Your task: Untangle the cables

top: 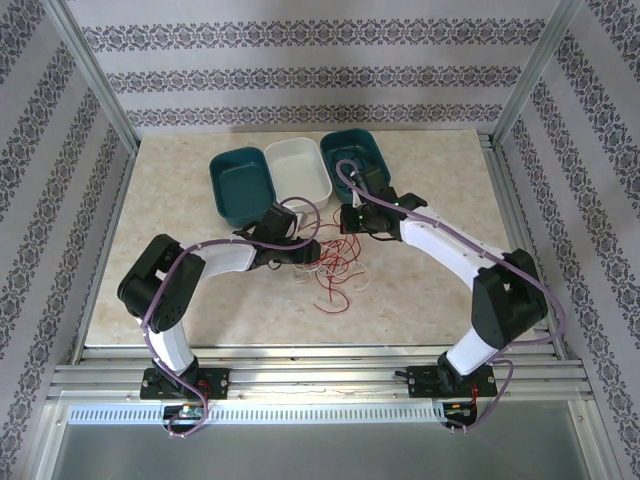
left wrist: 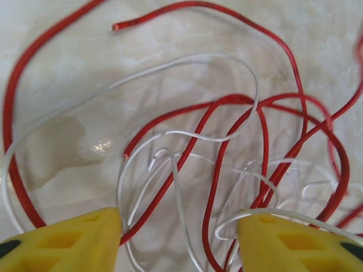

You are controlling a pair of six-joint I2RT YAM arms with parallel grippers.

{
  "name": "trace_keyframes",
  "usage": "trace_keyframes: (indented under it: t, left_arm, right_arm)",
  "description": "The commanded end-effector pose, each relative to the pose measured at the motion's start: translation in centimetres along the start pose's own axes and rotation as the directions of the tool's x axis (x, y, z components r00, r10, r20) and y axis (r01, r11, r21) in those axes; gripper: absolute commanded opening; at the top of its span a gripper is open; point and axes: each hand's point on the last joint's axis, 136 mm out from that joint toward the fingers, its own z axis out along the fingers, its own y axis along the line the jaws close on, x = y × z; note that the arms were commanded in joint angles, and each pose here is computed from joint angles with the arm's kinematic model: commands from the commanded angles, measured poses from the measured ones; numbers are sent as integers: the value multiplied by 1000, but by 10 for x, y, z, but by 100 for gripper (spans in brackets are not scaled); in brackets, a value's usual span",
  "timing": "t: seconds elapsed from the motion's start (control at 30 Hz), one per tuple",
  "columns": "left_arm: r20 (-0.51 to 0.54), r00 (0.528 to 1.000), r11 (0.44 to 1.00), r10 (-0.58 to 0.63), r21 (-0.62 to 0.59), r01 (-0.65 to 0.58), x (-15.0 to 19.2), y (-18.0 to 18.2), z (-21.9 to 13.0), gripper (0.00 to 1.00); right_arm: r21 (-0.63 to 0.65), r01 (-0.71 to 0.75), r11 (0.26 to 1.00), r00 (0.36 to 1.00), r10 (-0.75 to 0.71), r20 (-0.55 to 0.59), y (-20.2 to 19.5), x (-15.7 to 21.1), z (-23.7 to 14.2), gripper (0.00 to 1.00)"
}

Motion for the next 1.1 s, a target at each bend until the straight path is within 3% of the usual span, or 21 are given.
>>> trace_keyframes:
  t: [0.0, 0.47, 0.67, 1.07]
  left_arm:
    - [24, 1000, 999, 0, 45, -1, -14, -10, 2, 48]
    - [15, 1000, 998, 4, 55, -5, -10, -12, 4, 43]
    - [14, 1000, 999, 12, 53, -13, -9, -11, 3, 33]
    - [13, 1000, 999, 7, 46, -8, -5, -8, 2, 32]
  right_arm:
    - [-3, 44, 999, 996, -43, 74, 9, -13, -24, 0]
    - [-56, 64, 996, 975, -50, 218, 27, -35, -79, 0]
    - [-72, 68, 995, 959, -45, 280, 31, -43, -104, 0]
    - [-64, 83, 995, 925, -53, 376, 31, -52, -145, 0]
